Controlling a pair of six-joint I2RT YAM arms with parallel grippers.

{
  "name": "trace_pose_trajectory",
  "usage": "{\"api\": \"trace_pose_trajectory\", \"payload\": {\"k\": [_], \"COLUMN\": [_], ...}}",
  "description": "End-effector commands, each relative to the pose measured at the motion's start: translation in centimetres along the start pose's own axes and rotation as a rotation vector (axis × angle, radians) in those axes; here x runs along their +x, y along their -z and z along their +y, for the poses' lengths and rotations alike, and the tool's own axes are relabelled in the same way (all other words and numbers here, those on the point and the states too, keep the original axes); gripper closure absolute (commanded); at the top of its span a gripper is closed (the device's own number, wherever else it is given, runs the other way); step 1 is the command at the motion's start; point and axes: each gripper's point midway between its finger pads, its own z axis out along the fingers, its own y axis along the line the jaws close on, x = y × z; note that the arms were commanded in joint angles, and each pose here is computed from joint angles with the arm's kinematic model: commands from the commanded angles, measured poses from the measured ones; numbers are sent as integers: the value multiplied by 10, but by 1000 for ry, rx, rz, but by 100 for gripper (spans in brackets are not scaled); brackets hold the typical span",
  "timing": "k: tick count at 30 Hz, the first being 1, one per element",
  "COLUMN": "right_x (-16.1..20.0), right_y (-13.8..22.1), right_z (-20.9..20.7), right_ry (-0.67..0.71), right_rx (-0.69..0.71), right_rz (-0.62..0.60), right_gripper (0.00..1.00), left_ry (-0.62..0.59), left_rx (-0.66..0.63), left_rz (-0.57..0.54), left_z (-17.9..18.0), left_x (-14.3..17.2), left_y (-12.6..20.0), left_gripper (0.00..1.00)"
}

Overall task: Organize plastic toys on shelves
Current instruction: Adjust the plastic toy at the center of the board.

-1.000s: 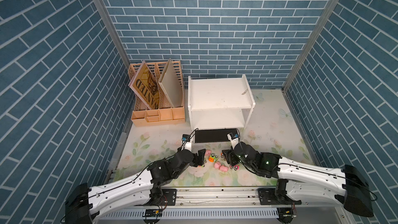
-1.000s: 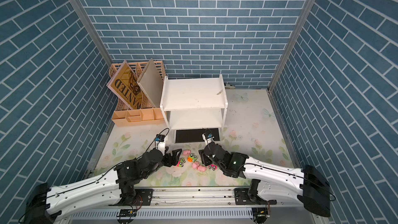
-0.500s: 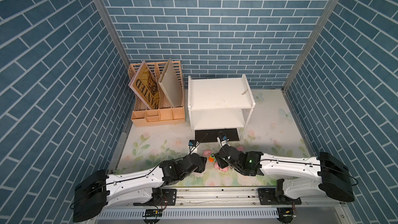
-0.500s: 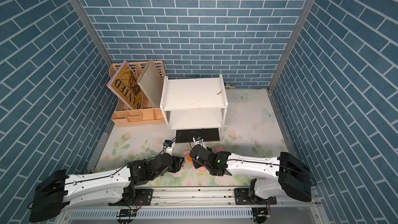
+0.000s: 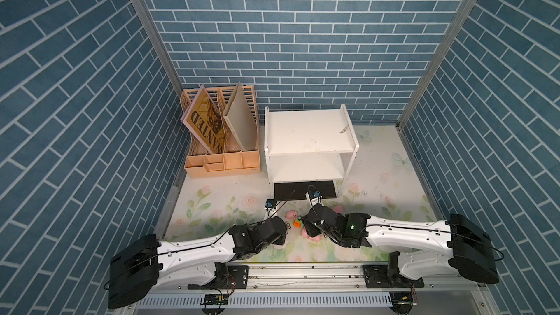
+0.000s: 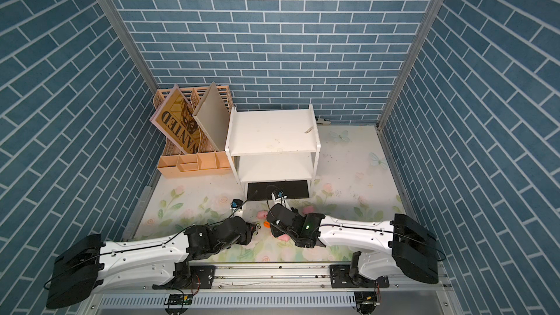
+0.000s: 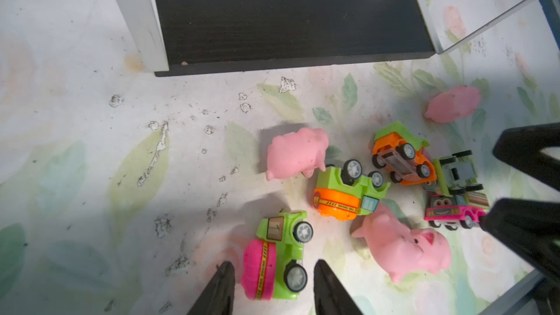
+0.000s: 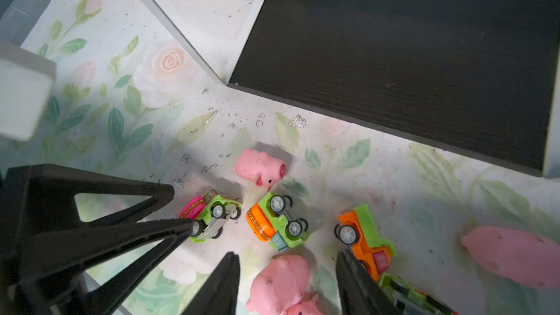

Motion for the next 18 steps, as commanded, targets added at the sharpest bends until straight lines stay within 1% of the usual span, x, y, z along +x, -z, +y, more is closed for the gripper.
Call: {"api": "trace_pose_trajectory", "payload": {"k": [1,7,12,14,18], "right_x": [4,4,6,6,7], "right_y": [0,0,0,1,2], "right_z": [1,3,4,4,4], "right_ry": [-20,-15,-13,-10,-9], "right_rx": [2,2,-1,0,-1], "right_rz": [14,20,26,28,30], "right_gripper": [45,44,44,44,44], "left_ry": [-17,-26,-45,-51,-68], "left_rx": [-34,-57,-63,-58,-49], "left_rz": [17,12,42,52,64], "left_z": [7,11,10,8,3], "left_x": [6,4,11,13,13], "left_y": [-2,-3,-8,-11,-13], "left_gripper": [56,56,53,52,46]}}
